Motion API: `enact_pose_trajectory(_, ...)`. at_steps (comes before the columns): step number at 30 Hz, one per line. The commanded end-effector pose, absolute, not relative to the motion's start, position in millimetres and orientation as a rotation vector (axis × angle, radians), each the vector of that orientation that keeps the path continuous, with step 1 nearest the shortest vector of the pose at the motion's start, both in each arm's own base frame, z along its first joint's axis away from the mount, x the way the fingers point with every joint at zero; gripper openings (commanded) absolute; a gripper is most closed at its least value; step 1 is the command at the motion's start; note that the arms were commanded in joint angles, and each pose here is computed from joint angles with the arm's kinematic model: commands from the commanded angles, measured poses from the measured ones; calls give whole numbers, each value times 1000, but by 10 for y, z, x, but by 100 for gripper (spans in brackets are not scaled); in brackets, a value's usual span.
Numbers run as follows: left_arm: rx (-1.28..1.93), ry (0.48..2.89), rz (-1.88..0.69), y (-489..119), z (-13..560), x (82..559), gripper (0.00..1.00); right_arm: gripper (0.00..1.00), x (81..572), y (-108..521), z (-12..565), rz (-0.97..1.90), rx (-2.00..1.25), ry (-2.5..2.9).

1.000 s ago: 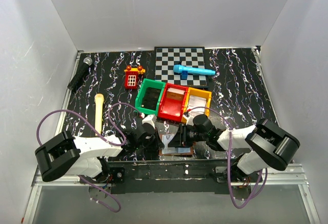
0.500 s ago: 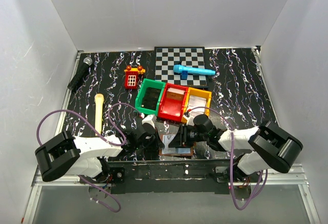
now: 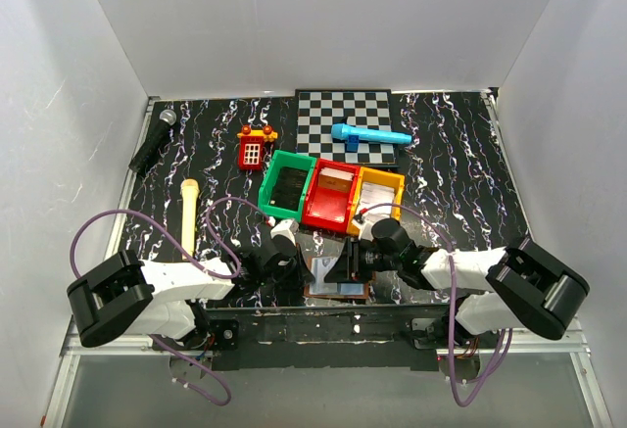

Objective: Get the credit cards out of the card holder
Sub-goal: Remove the credit card from the card holder.

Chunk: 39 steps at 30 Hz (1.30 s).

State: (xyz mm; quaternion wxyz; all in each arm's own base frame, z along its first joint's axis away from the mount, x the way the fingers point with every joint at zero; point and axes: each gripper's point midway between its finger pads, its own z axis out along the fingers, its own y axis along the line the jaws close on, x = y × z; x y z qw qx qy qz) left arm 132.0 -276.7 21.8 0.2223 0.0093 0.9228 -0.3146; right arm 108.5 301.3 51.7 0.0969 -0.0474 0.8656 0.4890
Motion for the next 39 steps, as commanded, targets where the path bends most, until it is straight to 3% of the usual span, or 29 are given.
enact_pose_trajectory(1, 53, 2745, -529, -2150, -345, 1039, 0, 36, 1121, 3065, 674, 1477, -189, 2501)
enact_pose_trajectory(29, 46, 2757, -516, -2136, -386, 1031, 0, 35, 1152, 2855, 666, 1380, -170, 2509)
enact_pose_trajectory(39, 52, 2759, -516, -2140, -390, 1027, 0, 26, 1214, 2796, 639, 1338, -124, 2513)
